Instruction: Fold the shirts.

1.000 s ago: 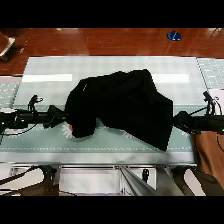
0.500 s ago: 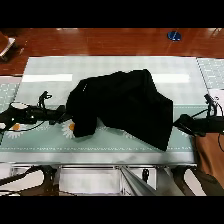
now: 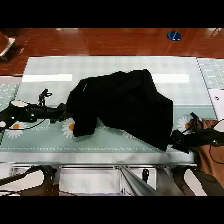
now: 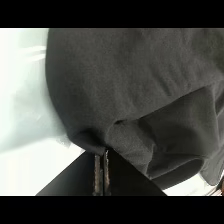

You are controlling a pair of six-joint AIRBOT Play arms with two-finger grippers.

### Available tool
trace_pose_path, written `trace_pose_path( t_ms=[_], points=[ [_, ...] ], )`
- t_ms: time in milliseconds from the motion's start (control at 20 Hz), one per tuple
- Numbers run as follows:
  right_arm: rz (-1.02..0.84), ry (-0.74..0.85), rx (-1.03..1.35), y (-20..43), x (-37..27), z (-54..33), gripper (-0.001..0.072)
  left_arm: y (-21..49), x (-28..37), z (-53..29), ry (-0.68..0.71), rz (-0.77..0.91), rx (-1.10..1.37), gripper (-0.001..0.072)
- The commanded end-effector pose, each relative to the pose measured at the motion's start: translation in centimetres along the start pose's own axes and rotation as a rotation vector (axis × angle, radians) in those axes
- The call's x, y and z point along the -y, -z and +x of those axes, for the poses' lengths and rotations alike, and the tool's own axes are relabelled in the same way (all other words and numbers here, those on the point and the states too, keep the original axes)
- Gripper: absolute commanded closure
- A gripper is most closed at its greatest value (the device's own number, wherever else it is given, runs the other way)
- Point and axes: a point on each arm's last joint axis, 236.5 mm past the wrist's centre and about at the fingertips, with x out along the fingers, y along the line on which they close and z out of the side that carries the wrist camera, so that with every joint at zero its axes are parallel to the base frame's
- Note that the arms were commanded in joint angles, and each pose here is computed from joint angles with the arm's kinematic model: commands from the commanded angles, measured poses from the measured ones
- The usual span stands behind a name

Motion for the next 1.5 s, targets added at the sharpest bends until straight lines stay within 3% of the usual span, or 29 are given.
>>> trace_pose_path(
  t_ms=[0,250,500,600,700,800,1000,1100,1200,1300,1450],
  points=[
    [0.021,-0.028,-0.053,1.6,0.0,1.4,0.0298,0.0,0.1,0.0,0.001,0.001,-0.001,0.0683],
    [0.050,-0.038,-0.046,0.5,0.0,2.1,0.0298,0.0,0.1,0.0,0.001,0.002,-0.001,0.0683],
    [0.088,-0.223,0.003,-2.8,-3.5,3.7,0.0315,0.1,0.1,0.0,0.002,0.002,-0.004,0.0683],
    [0.083,-0.304,0.015,-3.5,-5.2,3.7,0.0436,0.1,0.1,0.0,0.002,0.002,-0.004,0.0683],
    [-0.020,-0.425,0.059,-4.2,-7.8,2.6,0.0688,0.0,0.2,0.0,0.004,0.000,0.001,0.0683],
    [-0.092,-0.515,0.076,-4.8,-10.3,0.5,0.0689,-0.9,1.3,-0.5,0.034,0.001,0.025,0.0683],
    [-0.313,-0.562,0.241,-9.7,-16.1,-10.2,0.0689,-8.0,12.4,-7.7,0.261,0.168,0.297,0.0683],
    [-0.424,-0.564,0.439,-12.2,-20.3,-19.3,0.0689,-11.0,20.2,-15.1,0.369,0.309,0.501,0.0683],
    [-0.584,-0.570,0.631,-10.8,-25.0,-29.2,0.0689,-11.4,27.4,-23.2,0.430,0.462,0.686,0.0684],
    [-0.743,-0.464,0.883,-7.9,-27.8,-37.9,0.0689,-9.9,33.2,-31.0,0.427,0.638,0.861,0.0684],
    [-0.839,-0.293,1.152,-2.2,-28.3,-46.4,0.0689,-6.1,37.7,-41.1,0.323,0.792,1.119,0.0684]
  ],
)
